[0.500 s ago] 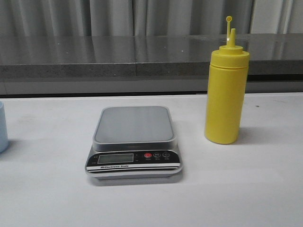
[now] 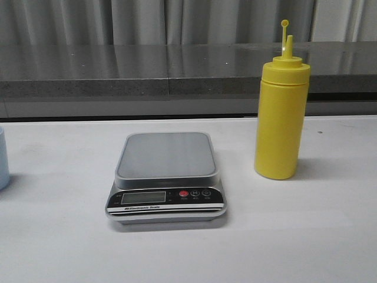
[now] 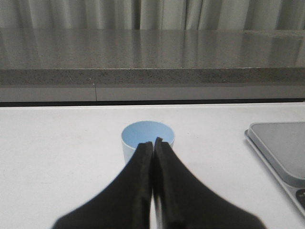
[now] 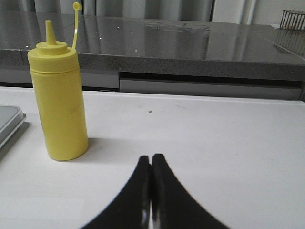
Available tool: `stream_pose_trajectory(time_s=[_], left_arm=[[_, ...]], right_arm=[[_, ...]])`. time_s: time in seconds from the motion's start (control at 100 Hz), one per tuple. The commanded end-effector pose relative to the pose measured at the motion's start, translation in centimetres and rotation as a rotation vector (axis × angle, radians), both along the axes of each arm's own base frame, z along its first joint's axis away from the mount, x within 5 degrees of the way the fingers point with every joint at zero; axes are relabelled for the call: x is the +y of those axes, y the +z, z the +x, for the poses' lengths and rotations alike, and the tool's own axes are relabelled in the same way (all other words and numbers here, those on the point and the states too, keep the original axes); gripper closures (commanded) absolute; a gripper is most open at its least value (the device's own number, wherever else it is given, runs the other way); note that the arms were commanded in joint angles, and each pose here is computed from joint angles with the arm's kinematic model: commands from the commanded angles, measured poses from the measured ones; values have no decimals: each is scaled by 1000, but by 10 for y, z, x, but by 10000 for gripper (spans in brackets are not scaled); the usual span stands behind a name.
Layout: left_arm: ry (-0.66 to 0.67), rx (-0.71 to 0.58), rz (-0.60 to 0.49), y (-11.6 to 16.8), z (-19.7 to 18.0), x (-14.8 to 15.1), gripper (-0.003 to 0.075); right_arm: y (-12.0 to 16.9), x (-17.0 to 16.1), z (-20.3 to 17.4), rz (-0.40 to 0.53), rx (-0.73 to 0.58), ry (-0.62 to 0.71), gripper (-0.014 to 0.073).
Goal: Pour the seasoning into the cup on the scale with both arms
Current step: 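Lower the left gripper over the light blue cup and close on it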
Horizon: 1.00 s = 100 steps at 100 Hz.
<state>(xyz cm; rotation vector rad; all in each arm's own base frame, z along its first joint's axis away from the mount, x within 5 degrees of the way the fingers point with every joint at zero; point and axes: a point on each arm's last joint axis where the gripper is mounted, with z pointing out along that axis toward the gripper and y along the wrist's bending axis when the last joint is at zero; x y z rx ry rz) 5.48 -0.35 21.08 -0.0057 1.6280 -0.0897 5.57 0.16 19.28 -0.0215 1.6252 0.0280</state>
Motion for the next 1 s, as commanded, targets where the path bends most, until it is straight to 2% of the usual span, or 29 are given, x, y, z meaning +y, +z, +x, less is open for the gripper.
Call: stream_pose_trajectory(time_s=[0.0, 0.3, 0.49, 0.61, 0.75, 0.93, 0.99], left_arm=[[-3, -95, -47, 37, 1, 0, 740], [-41, 305, -23, 121, 42, -6, 740], [-45, 514, 10, 151, 87, -8, 740], [-27, 603, 60, 155, 117, -6, 740], [-2, 690, 127, 149, 149, -4, 740], [-7, 797, 132, 125, 181, -5, 740], [22, 838, 101, 115, 190, -4, 740]], right_arm=[[15, 0, -2, -11, -115, -2, 661], [15, 0, -2, -11, -115, -2, 661], [15, 0, -2, -11, -115, -2, 661], [15, 0, -2, -11, -115, -2, 661], [15, 0, -2, -11, -115, -2, 661], [15, 0, -2, -11, -115, -2, 661], [15, 0, -2, -11, -115, -2, 661]])
